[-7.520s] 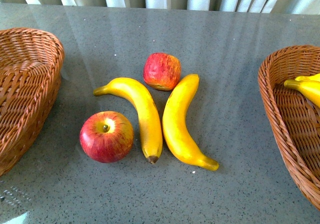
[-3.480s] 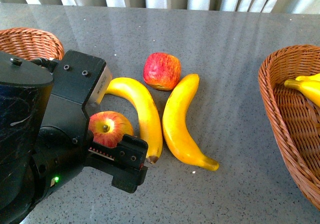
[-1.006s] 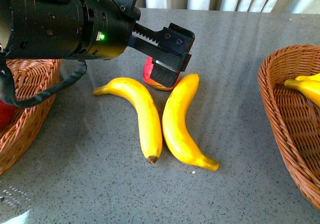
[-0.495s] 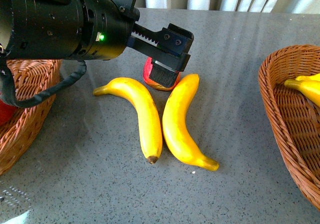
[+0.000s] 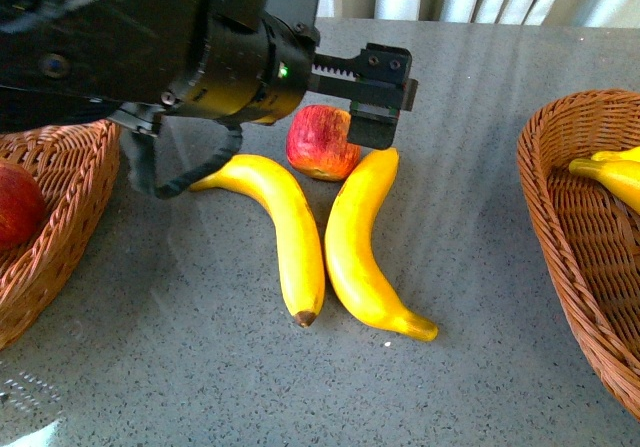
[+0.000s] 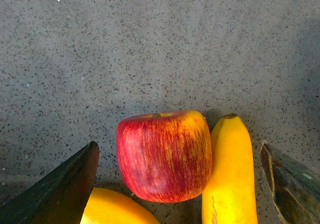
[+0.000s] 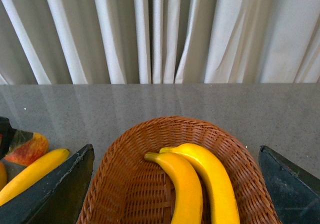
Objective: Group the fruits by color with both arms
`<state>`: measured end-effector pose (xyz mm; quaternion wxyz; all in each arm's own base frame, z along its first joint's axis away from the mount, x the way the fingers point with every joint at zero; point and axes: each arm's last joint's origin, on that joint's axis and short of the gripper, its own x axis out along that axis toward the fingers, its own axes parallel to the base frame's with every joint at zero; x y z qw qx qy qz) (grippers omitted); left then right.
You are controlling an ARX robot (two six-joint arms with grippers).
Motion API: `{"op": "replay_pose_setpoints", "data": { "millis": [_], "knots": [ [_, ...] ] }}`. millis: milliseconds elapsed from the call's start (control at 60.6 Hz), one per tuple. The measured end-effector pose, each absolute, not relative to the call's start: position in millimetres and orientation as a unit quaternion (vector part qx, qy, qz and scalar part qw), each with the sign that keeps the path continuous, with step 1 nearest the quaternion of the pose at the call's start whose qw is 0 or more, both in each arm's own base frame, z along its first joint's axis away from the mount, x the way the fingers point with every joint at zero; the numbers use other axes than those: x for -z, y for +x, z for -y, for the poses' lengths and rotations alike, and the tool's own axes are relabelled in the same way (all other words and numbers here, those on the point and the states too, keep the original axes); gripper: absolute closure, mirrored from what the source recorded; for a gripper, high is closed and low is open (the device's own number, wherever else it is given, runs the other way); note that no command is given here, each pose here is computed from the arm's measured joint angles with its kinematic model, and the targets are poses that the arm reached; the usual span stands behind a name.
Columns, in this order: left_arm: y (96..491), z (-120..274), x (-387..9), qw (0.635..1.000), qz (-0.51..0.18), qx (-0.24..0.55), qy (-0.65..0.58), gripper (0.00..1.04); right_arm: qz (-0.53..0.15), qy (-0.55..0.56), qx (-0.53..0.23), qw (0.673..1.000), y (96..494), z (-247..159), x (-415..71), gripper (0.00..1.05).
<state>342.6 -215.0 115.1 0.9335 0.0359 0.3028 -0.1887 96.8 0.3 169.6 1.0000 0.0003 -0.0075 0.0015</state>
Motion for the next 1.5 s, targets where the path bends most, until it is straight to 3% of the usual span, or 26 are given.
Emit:
{"op": "replay_pose_setpoints", "data": {
  "millis": [1319,1501],
  "knots": [
    [367.8,225.5,-75.4,0.922,-0.344,0.17,0.046,0.09,0.008,0.0,-0.002,1.0,96.8,-0.3,-169.6,0.09],
    [368.0,225.5,-75.5,0.923,-0.343,0.167,0.045,0.31,0.008,0.0,-0.002,1.0,96.8,-0.3,-169.6,0.09]
  ]
}}
